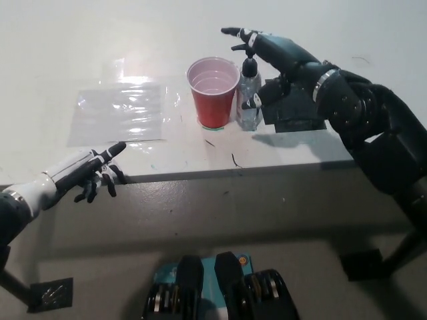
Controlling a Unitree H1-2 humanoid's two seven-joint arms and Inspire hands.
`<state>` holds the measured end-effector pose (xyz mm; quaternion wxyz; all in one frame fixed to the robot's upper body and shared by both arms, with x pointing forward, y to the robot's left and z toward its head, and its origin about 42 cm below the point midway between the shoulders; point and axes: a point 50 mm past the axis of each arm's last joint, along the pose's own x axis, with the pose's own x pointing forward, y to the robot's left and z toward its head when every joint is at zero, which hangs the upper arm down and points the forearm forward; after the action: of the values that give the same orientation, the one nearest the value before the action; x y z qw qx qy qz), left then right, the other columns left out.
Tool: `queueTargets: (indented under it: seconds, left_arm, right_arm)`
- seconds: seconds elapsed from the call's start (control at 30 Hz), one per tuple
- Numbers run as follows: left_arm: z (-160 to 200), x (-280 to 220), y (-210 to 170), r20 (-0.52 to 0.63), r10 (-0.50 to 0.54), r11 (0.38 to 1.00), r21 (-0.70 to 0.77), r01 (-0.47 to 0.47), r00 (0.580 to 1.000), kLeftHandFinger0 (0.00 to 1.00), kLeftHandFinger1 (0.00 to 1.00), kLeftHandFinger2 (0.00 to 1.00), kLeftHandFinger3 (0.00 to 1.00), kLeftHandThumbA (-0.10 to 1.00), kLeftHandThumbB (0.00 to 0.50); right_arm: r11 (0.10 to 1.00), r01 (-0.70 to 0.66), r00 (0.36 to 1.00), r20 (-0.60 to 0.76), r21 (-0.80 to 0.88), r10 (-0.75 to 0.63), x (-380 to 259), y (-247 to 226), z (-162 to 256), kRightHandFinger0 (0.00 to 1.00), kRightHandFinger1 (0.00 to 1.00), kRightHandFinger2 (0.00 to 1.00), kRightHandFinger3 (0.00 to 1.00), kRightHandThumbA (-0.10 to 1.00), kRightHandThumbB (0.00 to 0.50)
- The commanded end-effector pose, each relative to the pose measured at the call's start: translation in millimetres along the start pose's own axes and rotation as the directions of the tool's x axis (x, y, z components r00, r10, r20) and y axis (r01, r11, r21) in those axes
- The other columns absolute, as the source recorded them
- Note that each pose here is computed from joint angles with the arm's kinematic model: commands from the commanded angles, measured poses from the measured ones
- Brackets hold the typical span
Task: The robot uses its right hand to press the hand soap kept in the middle of the table to get liquid hand soap out
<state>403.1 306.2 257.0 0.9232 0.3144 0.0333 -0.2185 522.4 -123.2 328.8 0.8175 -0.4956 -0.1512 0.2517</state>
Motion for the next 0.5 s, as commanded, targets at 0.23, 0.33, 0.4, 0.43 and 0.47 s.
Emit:
queueTargets:
  seconds: [0.23,0.33,0.4,0.43,0.47]
  left_arm:
    - [23.8,-3.4,28.1,0.043,0.017,0.995,0.098,-0.021,0.999,0.1,0.17,0.35,0.63,1.0,0.167]
    - [26.2,-3.2,30.1,0.035,0.007,0.995,0.099,-0.01,0.999,0.13,0.2,0.38,0.65,1.0,0.169]
    - [28.1,-1.8,30.7,0.038,0.005,0.994,0.111,-0.009,0.999,0.1,0.19,0.38,0.64,1.0,0.167]
    - [28.7,-1.2,31.0,0.038,0.002,0.994,0.111,-0.007,0.999,0.1,0.19,0.38,0.64,1.0,0.169]
    - [28.7,-1.1,31.1,0.038,0.002,0.994,0.111,-0.006,0.999,0.1,0.19,0.38,0.64,1.0,0.169]
  right_arm:
    - [0.994,-0.031,0.999,-0.017,-0.101,0.03,-1.4,9.8,-7.9,1.0,1.0,1.0,1.0,1.0,0.365]
    - [0.977,-0.063,0.998,-0.03,-0.203,0.058,-1.7,19.5,-10.7,1.0,1.0,1.0,1.0,1.0,0.382]
    - [0.955,-0.077,0.997,-0.019,-0.286,0.074,-3.0,28.6,-12.0,1.0,1.0,1.0,1.0,1.0,0.435]
    - [0.95,-0.072,0.997,-0.011,-0.304,0.072,-3.7,30.6,-12.8,1.0,1.0,1.0,1.0,1.0,0.435]
    - [0.949,-0.071,0.997,-0.01,-0.306,0.072,-3.6,30.7,-12.9,1.0,1.0,1.0,1.0,1.0,0.435]
